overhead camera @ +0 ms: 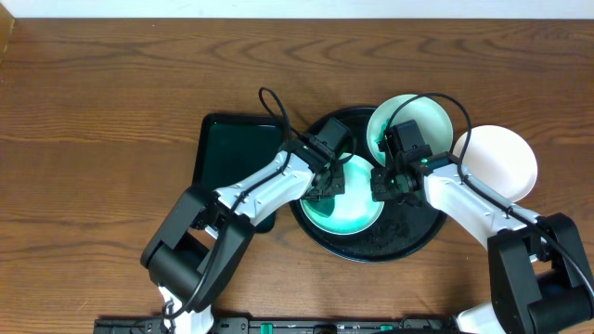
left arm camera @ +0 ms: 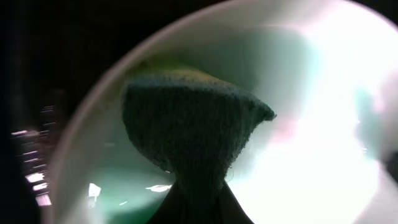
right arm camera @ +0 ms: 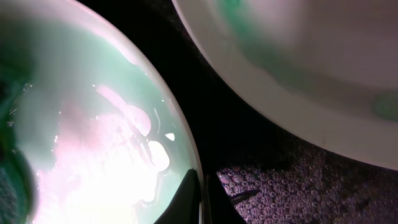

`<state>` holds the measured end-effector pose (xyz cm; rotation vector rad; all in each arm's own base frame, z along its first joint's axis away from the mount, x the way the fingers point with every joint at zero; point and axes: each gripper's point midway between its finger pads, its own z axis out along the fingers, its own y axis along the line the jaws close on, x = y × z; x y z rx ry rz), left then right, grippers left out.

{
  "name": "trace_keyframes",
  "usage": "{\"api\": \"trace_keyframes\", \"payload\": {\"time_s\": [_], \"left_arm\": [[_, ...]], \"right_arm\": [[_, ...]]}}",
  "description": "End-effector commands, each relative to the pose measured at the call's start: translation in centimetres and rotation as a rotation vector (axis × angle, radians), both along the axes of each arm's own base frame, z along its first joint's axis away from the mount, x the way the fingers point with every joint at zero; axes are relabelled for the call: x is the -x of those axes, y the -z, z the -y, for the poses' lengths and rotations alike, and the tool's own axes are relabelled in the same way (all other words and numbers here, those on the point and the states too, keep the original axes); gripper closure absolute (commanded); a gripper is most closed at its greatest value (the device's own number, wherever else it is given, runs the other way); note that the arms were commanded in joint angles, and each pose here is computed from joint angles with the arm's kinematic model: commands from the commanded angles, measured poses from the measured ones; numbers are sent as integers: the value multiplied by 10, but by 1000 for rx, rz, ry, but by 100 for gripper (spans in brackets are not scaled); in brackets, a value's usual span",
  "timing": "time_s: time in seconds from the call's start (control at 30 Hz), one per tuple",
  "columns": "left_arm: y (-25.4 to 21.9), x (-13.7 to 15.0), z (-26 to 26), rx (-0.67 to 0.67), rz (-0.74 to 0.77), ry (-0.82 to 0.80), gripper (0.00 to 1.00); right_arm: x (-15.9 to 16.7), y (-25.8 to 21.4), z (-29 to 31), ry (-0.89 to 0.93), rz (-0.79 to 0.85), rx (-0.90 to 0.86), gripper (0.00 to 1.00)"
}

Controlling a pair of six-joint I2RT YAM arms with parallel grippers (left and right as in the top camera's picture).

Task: Clean dirty plates on tray and stack at the side
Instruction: 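Rub the sponge around the lower mint plate with the left gripper, then carry the sponge back into the green water tray and release it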

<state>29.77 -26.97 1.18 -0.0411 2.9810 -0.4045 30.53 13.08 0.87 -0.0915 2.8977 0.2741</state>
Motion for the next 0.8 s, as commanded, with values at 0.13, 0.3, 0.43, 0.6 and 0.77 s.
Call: {"api": "trace_keyframes", "payload": {"time_s": [0.13, 0.3, 0.43, 0.6, 0.77], "left_arm": [[-21, 30, 50, 261, -119, 103, 92], [-56, 17, 42, 275, -12, 109, 93], [-70, 2, 9, 178, 71, 67, 93], [-76, -9, -46, 55, 85, -4, 93], [-69, -14, -106, -44, 28, -57, 93]], "right_arm": [[2, -7, -17, -46, 3, -61, 99], [2, -7, -17, -47, 3, -61, 99], [2, -7, -17, -46, 2, -61, 99], [2, -7, -17, -46, 2, -61, 99], [2, -7, -17, -46, 2, -61, 99]]}}
